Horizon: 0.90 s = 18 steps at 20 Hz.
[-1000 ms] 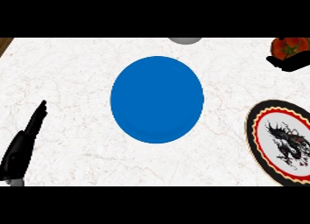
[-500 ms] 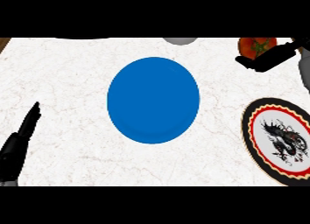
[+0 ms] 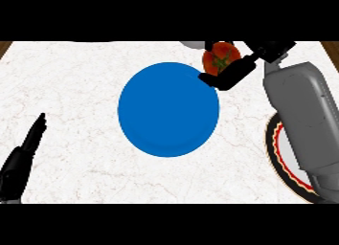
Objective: Pick the tomato from the plate and place it in the plate
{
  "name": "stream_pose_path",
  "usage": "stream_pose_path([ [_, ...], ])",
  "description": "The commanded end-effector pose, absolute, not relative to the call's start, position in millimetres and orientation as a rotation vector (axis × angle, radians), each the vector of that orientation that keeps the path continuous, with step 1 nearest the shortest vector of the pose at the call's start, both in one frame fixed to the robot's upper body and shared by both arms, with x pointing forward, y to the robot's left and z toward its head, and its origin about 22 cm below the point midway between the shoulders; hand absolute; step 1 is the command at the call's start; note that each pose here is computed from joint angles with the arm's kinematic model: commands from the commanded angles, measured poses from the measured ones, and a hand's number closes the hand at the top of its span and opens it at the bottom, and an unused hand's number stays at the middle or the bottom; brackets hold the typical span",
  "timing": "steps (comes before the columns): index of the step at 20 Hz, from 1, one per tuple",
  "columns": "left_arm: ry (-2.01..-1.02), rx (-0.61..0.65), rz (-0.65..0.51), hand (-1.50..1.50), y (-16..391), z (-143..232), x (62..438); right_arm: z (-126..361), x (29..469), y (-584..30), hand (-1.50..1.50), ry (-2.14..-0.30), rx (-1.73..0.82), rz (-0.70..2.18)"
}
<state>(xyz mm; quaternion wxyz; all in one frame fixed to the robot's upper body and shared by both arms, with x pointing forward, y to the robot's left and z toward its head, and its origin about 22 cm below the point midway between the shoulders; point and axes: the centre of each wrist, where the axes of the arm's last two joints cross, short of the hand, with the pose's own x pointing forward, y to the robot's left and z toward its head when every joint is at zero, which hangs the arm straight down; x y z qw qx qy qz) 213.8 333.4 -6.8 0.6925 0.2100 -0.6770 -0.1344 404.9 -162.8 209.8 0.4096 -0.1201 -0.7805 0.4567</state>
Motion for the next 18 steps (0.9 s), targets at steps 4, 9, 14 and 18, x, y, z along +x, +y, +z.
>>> stream_pose_path([
  [4, -1.517, 0.469, -0.297, 0.0, 335, -13, 219, 183, 387, -85, 1.5, -1.83, -0.275, 1.28],
  [9, -1.529, 0.488, -0.304, 0.0, 332, -13, 216, 135, 399, -55, 1.5, -1.768, -0.244, 1.319],
  [14, -1.529, 0.455, -0.324, 0.0, 324, 8, 224, 105, 405, -65, 1.5, -1.623, -0.13, 1.126],
  [18, -1.539, 0.465, -0.324, 0.0, 332, 1, 227, 120, 411, -39, -1.5, -1.551, -0.231, 1.137],
])
